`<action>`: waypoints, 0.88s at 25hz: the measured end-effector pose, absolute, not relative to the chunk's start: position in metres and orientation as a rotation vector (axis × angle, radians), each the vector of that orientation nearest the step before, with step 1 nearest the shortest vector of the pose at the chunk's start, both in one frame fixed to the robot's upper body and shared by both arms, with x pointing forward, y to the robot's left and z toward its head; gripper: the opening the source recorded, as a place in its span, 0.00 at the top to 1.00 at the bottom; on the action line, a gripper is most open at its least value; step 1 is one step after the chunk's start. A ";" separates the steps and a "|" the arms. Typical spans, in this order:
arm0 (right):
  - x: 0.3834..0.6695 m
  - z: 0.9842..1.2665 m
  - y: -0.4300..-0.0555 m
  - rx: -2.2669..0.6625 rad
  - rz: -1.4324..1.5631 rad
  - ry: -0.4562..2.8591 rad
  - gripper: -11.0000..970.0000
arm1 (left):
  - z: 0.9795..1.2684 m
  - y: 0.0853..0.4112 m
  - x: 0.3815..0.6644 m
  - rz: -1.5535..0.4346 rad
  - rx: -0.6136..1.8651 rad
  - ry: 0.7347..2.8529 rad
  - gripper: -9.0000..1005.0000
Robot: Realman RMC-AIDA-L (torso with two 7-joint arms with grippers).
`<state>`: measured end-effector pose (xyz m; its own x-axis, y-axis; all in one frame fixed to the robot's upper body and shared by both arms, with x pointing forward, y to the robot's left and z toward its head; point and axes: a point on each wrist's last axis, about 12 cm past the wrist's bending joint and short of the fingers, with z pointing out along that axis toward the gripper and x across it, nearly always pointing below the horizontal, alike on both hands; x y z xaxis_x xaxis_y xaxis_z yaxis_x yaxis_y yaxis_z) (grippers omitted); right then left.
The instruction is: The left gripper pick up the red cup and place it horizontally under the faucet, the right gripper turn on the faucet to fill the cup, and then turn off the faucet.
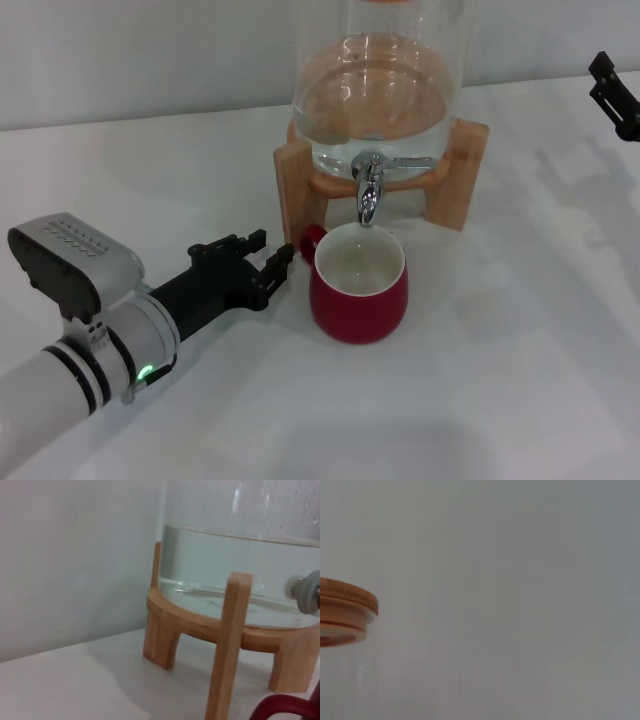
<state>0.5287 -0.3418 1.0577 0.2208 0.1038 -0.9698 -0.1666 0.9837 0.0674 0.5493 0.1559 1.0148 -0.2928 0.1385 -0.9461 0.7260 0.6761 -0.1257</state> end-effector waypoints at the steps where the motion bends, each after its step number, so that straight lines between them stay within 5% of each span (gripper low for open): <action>1: 0.529 1.058 -0.342 -0.055 0.188 1.336 0.17 | 1.015 0.157 0.550 -0.672 0.683 1.805 0.59; 22: 0.530 1.058 -0.342 -0.054 0.188 1.339 0.17 | 1.007 0.177 0.548 -0.497 0.564 1.849 0.55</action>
<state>0.5295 -0.3421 1.0577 0.2173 0.1047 -0.9705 -0.1665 0.9836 0.0688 0.5482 0.1772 1.0074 -0.2994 0.1427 -0.9434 0.5966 0.7996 -0.0684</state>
